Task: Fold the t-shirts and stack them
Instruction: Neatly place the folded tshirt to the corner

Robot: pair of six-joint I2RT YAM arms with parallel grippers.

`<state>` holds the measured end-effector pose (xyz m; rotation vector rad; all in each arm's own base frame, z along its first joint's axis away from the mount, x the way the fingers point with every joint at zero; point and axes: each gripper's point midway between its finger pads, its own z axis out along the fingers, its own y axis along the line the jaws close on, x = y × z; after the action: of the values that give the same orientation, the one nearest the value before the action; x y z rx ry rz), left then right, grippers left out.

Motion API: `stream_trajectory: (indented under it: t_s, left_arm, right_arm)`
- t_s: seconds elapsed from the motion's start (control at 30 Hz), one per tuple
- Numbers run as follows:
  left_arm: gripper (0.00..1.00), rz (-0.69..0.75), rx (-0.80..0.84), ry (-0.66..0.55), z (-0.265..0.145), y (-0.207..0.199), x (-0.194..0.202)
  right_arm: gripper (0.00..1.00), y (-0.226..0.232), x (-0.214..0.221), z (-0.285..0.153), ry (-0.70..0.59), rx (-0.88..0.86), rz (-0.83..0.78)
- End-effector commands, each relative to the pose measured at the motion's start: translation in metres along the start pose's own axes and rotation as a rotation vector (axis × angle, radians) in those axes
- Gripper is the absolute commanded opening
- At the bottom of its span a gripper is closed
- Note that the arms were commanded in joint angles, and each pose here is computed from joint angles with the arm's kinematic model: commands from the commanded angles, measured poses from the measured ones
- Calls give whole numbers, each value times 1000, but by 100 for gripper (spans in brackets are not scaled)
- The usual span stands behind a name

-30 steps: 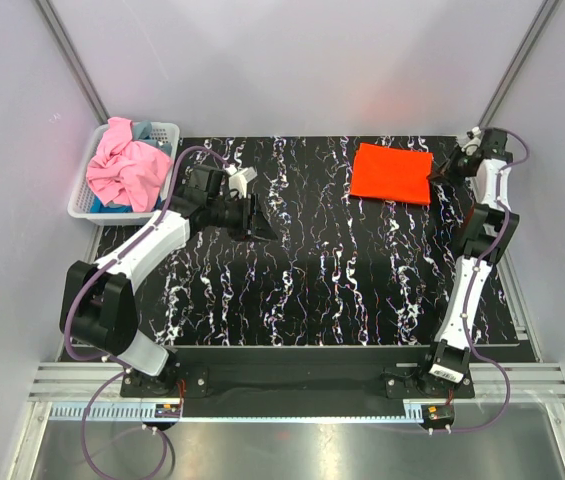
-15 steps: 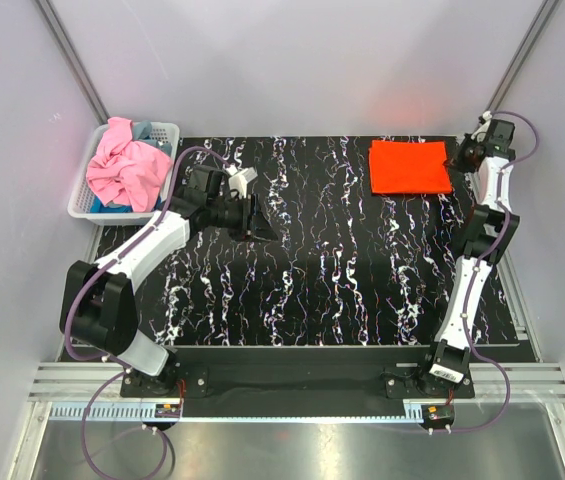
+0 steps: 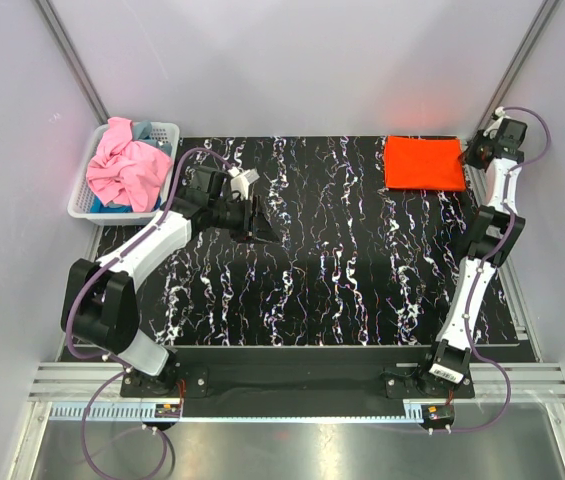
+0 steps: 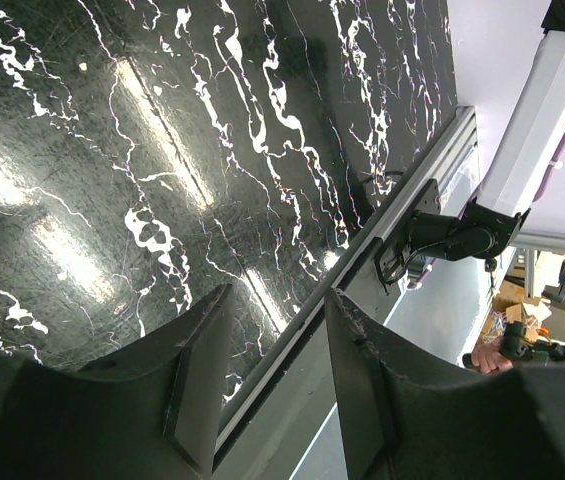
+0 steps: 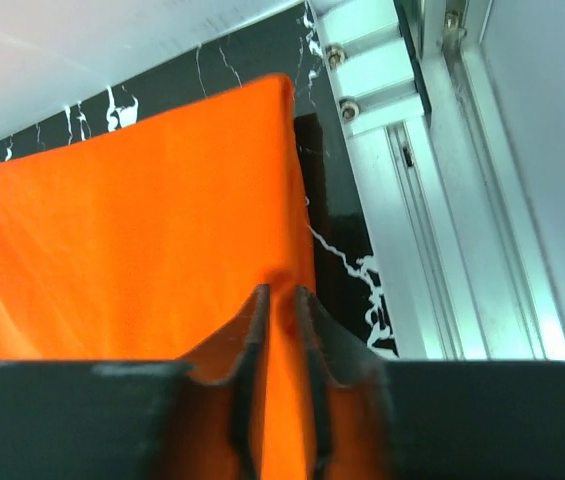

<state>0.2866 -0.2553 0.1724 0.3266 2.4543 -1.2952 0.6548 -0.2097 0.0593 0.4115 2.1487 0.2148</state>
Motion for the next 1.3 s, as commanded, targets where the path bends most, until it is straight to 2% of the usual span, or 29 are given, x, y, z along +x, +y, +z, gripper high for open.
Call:
stream_trajectory:
  t_s: [0.0,0.07,0.13,0.17,0.23,0.27,0.3,0.33,0.37,0.43,0.47,0.5,0.53,0.57,0.6,0.67,0.7,0.73,0.77,0.8,0.83,0.87,0.9,0.97,1.03,1.07,1.1,1.27]
  left_arm:
    - [47,14,46,0,2,-8,-3]
    - [47,19,46,-2,2,-9,-2]
    - [47,30,37,-11,1,-10,-3]
    - [47,34,36,-12,1,-11,-3]
    - [47,64,49,-36,-4,-20,-8]
    - [47,73,53,-51,-6,-24,-11]
    - [47,97,50,-90,-13,-32,-18]
    - [47,123,52,-123,-18,-38,-25]
    - [48,151,46,-157,-24,-44,-32]
    - [48,196,-22,-266,-40,-48,-50]
    - [48,225,-44,-310,-49,-50,-58]
    - [49,247,-102,-385,-63,-52,-69]
    - [49,260,-132,-423,-71,-52,-76]
    - [50,286,-152,-457,-80,-55,-81]
    - [52,305,-187,-514,-97,-63,-88]
    - [53,327,-221,-572,-117,-73,-96]
    - [56,333,-240,-603,-128,-78,-95]
    - [57,339,-245,-621,-136,-82,-94]
    - [59,341,-246,-639,-142,-86,-93]
    - [62,341,-247,-669,-152,-93,-91]
    - [71,336,-249,-679,-156,-94,-89]
    - [73,326,-241,-695,-163,-99,-84]
    - [76,312,-249,-694,-165,-97,-80]
    - [92,293,-242,-696,-167,-96,-69]
    - [99,277,-228,-687,-165,-93,-60]
    - [99,251,-234,-671,-159,-83,-52]
    - [99,252,-235,-680,-162,-83,-46]
    - [99,256,-183,-661,-157,-79,-17]
  right_arm:
    - [25,-4,-50,-14,-144,4,-52]
    - [39,0,-60,-19,-170,-8,-62]
    - [50,4,-66,-24,-178,-5,-43]
    - [63,9,-79,-38,-197,-8,-35]
    - [73,18,-76,-48,-164,-10,13]
    - [89,32,-98,-75,-197,-12,14]
    - [99,34,-87,-78,-156,1,64]
    - [100,43,-84,-89,-129,4,96]
    - [100,62,-103,-119,-158,-21,113]
    - [100,93,-84,-133,-80,-88,206]
    - [100,115,-98,-165,-107,-107,208]
    - [100,120,-74,-172,-30,-80,254]
    - [100,128,-69,-186,-11,-51,262]
    - [100,162,-70,-216,-8,-75,238]
    - [100,170,-41,-229,88,-48,256]
    - [100,217,-23,-271,130,-96,216]
    - [100,227,3,-281,201,-96,205]
    - [100,240,13,-293,216,-114,183]
    - [100,256,12,-326,176,-151,157]
    - [100,272,40,-332,223,-179,135]
    - [100,275,46,-345,213,-187,144]
    - [100,292,47,-381,168,-242,152]
    - [100,295,70,-383,203,-269,168]
    - [100,305,79,-423,164,-364,204]
    - [100,303,108,-432,210,-415,225]
    - [100,304,113,-450,189,-453,219]
    - [100,299,129,-450,224,-448,222]
    - [100,283,161,-472,233,-443,186]
